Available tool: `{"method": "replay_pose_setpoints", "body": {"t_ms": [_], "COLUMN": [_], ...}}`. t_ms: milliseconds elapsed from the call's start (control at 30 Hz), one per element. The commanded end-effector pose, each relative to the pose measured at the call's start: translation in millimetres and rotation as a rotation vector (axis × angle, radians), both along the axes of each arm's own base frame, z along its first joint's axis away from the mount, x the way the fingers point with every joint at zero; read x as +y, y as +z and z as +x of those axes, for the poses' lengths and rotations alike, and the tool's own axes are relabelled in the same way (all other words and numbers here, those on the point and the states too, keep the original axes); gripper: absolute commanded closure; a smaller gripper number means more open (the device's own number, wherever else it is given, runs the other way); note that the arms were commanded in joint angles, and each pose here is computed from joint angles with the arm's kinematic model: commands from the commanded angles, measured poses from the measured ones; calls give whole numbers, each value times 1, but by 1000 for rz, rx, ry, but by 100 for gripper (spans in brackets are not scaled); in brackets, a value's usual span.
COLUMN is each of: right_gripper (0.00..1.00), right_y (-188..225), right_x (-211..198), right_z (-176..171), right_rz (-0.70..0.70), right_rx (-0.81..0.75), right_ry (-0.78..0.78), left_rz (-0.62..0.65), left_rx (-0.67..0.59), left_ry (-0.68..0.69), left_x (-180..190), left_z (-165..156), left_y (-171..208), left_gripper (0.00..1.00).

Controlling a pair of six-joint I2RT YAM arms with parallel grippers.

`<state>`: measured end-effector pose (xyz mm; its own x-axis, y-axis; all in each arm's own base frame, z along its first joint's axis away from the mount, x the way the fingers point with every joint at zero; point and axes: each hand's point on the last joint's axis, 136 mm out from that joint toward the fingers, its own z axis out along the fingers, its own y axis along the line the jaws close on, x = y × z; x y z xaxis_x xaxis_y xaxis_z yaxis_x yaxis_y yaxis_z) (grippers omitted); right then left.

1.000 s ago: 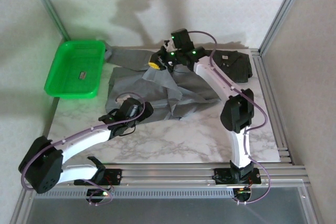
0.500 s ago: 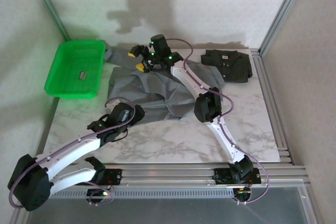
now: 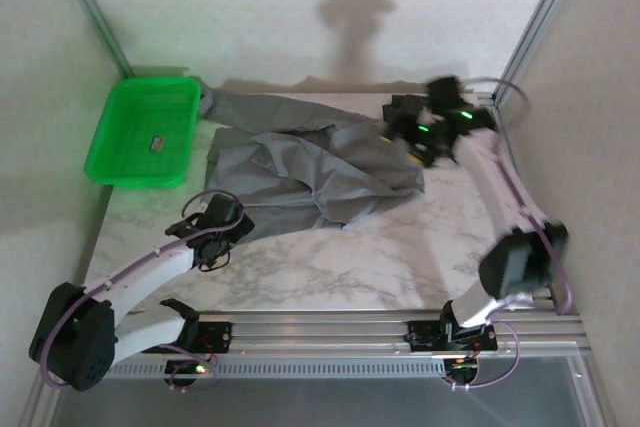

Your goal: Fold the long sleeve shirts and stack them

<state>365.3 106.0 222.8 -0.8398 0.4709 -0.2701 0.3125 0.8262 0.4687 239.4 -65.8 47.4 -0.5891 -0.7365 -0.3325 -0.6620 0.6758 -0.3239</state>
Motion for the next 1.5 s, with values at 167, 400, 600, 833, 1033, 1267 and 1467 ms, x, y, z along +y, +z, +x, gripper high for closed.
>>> {"method": "replay_pose_setpoints", "body": {"t_ms": [167, 400, 600, 833, 1033, 1267, 1467], "right_gripper": [35, 38, 38, 43, 45, 44, 50], "right_y": [-141, -163, -151, -167, -160, -165, -185], "right_x": [-48, -44, -42, -30, -27, -23, -22], "right_z": [-26, 12, 29, 22, -1, 2, 14], "right_rz": [-47, 3, 64, 149, 172, 193, 195], "right_rx": [239, 253, 219, 369, 415, 441, 481], "right_ry": [22, -6, -71, -114, -128, -137, -164], "left_rz": [-11, 27, 40, 35, 17, 13, 18], "left_rx": [22, 39, 51, 54, 41, 47, 50], "left_ry": [35, 79, 110, 117, 122, 119, 126], "left_x": [7, 24, 31, 32, 32, 32, 33], "left_z": [13, 18, 15, 10, 7, 3, 1], "left_y": [-24, -35, -47, -52, -52, -57, -58], "left_gripper": [0, 2, 4, 6, 7, 7, 8]}}
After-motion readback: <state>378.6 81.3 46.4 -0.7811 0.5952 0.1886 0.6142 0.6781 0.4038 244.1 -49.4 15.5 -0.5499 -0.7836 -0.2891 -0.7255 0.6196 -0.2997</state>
